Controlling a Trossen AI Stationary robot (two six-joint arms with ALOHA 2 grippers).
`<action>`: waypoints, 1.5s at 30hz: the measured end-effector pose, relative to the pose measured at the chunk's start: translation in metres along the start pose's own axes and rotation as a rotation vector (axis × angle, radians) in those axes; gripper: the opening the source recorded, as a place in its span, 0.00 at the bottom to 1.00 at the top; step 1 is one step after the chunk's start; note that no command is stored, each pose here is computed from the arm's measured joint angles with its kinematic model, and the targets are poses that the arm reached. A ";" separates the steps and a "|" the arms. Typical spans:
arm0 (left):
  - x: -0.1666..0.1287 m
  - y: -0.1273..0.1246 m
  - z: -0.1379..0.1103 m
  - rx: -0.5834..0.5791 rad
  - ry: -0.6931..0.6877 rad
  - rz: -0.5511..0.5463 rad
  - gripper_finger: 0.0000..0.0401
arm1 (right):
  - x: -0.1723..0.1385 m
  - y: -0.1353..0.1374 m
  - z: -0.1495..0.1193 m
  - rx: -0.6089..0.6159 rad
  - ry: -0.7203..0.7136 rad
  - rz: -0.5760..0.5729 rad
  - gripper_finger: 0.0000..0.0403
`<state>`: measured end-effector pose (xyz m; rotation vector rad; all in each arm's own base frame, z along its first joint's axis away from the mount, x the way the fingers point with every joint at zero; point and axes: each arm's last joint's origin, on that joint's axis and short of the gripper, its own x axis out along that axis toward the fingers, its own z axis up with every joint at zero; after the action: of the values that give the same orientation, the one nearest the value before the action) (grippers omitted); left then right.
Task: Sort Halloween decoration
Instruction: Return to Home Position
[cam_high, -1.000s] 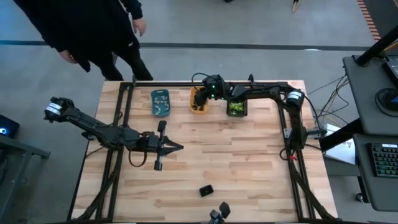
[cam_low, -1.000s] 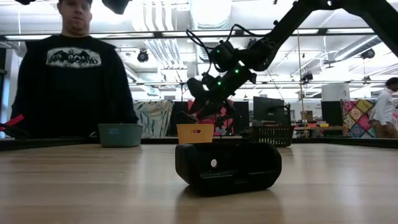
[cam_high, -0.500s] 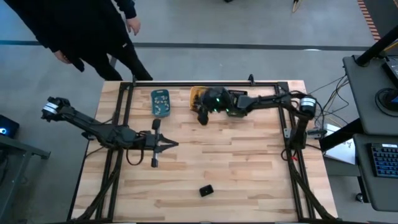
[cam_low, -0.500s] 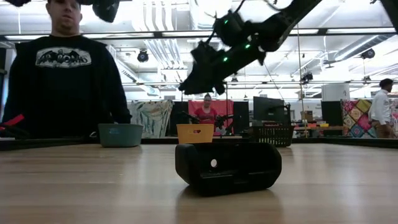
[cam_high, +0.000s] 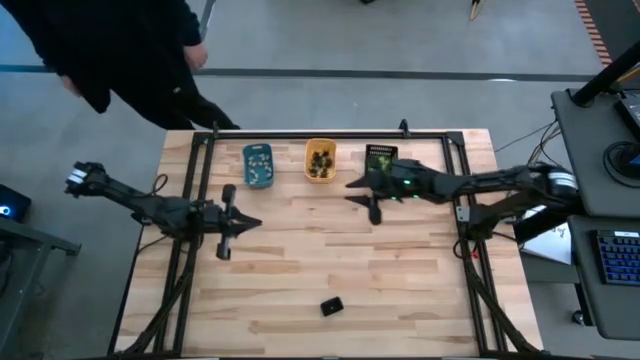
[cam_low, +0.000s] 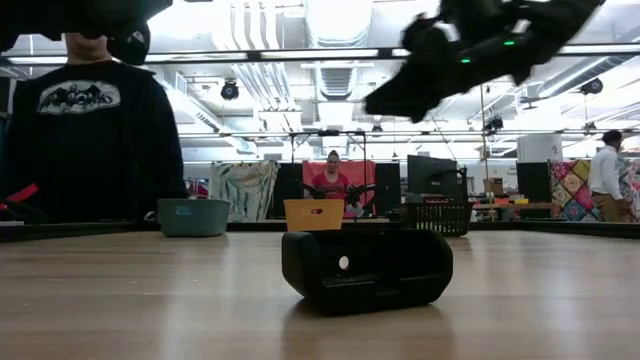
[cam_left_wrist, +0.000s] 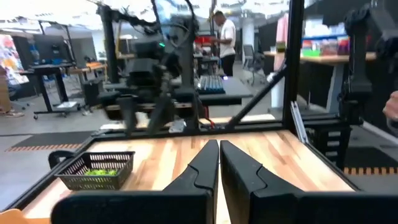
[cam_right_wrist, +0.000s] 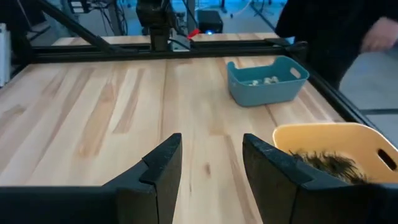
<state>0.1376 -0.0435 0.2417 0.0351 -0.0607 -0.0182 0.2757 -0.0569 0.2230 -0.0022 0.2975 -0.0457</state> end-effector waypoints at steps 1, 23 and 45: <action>-0.003 0.002 -0.001 -0.005 -0.014 0.008 0.00 | -0.008 0.002 -0.003 -0.001 -0.006 -0.001 0.40; -0.047 0.028 -0.046 -0.075 -0.188 0.252 0.00 | -0.124 0.025 -0.056 -0.069 -0.291 0.007 0.39; -0.049 0.027 -0.056 -0.094 -0.116 0.177 0.00 | -0.155 0.033 -0.092 -0.180 -0.418 -0.001 0.39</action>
<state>0.0926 -0.0133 0.1837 -0.0651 -0.1791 0.1542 0.1017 -0.0166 0.1799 -0.1888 -0.1170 -0.0189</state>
